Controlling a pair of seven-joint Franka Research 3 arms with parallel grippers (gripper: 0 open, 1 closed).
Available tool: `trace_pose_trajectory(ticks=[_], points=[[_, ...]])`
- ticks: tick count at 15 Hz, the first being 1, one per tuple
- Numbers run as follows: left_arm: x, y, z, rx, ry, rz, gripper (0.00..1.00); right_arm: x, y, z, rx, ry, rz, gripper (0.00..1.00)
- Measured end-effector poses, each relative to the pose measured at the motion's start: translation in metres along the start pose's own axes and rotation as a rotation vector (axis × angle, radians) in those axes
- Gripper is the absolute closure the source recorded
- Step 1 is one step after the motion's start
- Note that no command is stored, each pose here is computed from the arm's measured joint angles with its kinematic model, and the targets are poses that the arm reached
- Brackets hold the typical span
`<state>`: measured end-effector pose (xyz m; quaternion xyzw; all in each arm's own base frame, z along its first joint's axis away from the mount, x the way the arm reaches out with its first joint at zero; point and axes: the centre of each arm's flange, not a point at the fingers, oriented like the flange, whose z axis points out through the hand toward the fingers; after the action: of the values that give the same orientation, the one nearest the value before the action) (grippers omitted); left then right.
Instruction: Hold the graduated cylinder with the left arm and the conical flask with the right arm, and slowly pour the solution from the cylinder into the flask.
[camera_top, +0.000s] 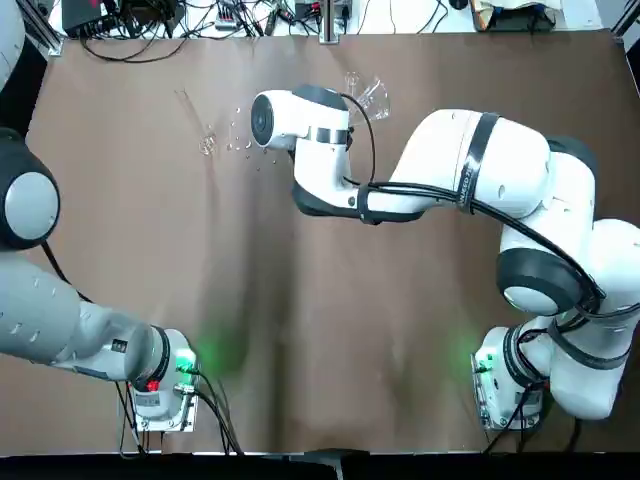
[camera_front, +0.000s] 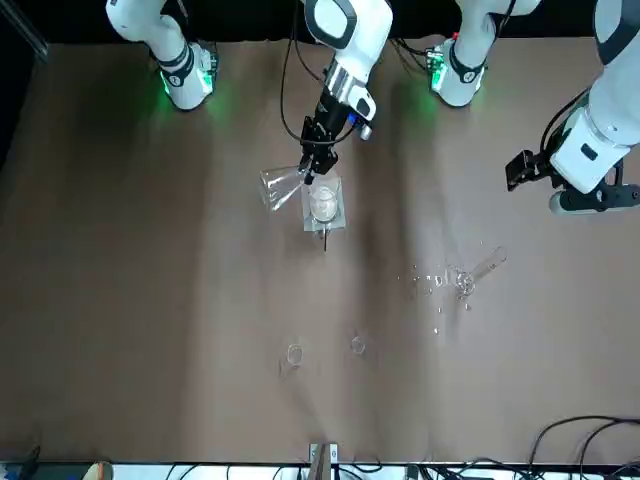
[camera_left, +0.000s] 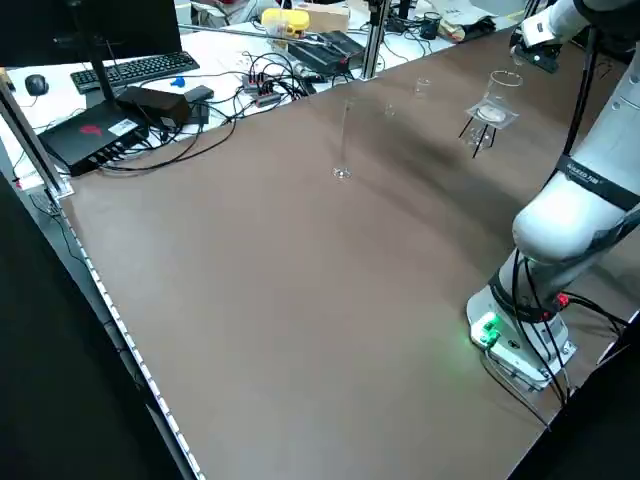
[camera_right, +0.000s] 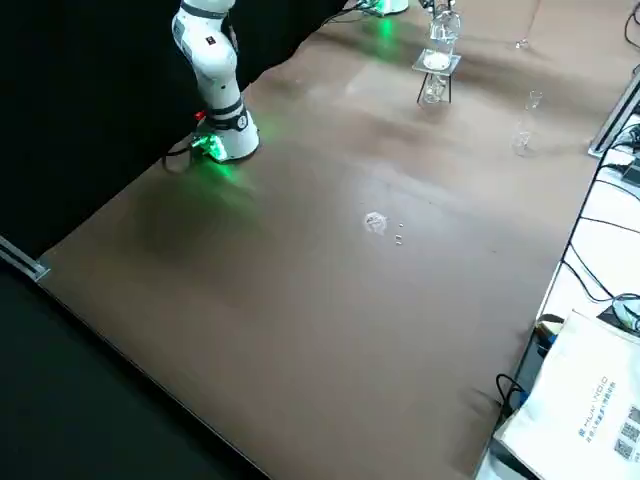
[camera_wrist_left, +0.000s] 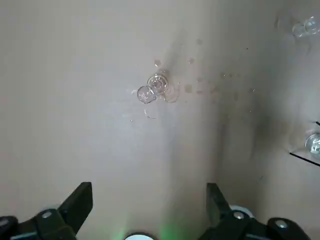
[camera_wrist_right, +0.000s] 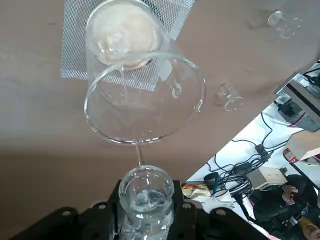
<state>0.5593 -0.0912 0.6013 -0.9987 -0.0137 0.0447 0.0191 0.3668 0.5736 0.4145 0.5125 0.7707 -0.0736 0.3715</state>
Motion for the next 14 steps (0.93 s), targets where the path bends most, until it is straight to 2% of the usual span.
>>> trace_pose_trajectory(ticks=[14], points=[[-0.0043,-0.0051,-0.0066,-0.002,0.01,-0.007,0.0,0.0064,0.001,0.0024,-0.005,-0.007,-0.008,0.61]])
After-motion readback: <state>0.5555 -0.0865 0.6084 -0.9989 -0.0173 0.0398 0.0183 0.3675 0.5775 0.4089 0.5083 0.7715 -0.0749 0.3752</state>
